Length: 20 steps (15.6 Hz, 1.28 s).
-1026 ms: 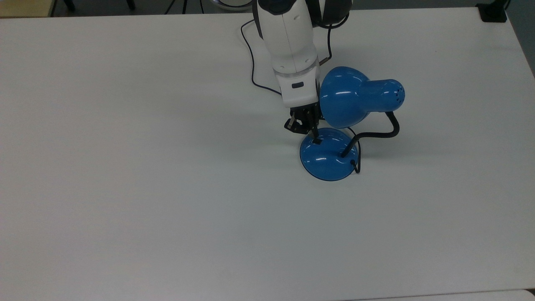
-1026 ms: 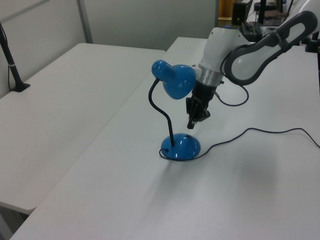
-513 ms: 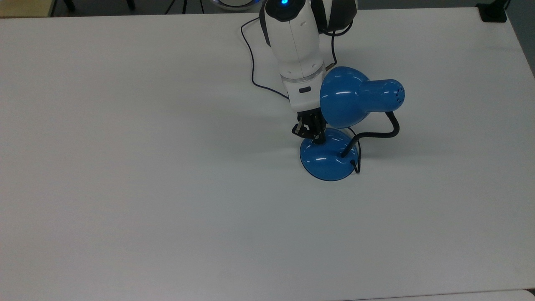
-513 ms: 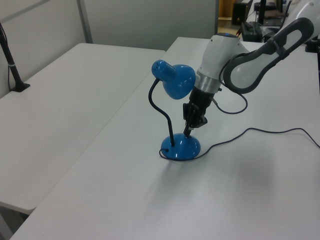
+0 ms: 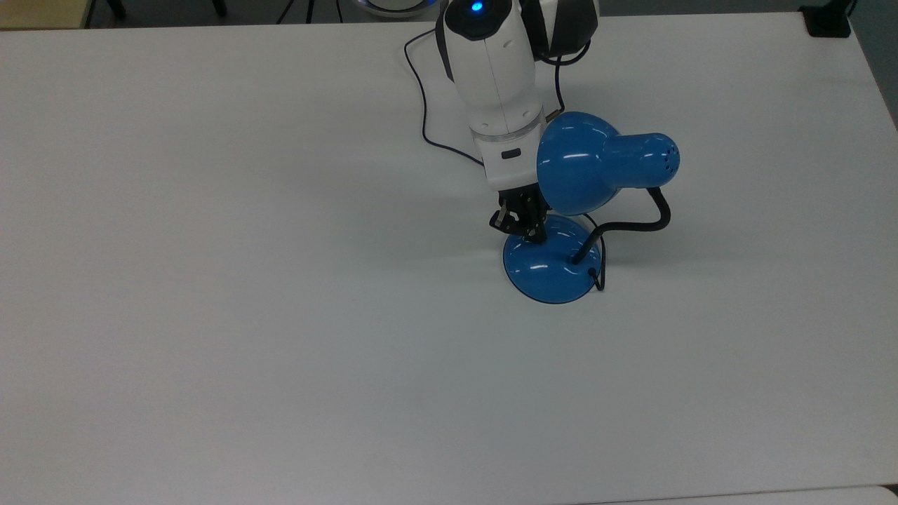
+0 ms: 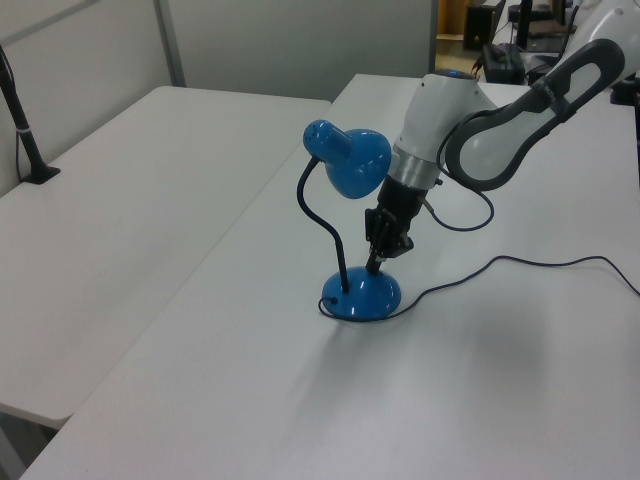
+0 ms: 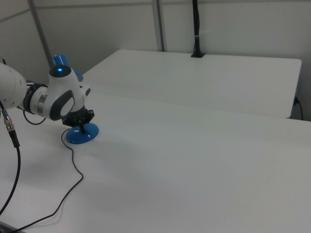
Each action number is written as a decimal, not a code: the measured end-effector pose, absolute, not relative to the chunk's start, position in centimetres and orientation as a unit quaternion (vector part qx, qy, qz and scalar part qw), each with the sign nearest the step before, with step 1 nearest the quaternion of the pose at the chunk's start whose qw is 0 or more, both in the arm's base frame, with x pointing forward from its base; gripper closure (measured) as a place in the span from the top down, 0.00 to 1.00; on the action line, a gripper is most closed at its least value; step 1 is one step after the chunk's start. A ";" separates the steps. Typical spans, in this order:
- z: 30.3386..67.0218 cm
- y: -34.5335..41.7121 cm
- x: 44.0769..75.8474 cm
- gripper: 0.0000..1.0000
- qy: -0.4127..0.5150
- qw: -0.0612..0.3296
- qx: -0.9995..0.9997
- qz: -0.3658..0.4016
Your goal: Turn on the lamp
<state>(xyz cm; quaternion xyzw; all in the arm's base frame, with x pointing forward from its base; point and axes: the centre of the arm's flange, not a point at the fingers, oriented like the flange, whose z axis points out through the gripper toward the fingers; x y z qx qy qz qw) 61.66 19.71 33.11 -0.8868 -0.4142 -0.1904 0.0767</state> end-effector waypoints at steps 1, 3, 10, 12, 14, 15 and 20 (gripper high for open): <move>33.1 19.7 61.7 0.01 -0.414 0.077 -0.887 -0.191; 32.9 20.0 61.7 0.01 -0.414 0.077 -0.886 -0.194; 32.7 20.4 61.9 0.01 -0.406 0.077 -0.886 -0.211; 32.8 20.2 61.9 0.01 -0.383 0.082 -0.896 -0.209; 33.4 19.1 62.0 0.01 -0.352 0.090 -0.912 -0.192; 34.0 17.9 62.0 0.01 -0.336 0.094 -0.921 -0.174; 39.6 8.9 60.6 0.01 -0.247 0.071 -0.964 -0.065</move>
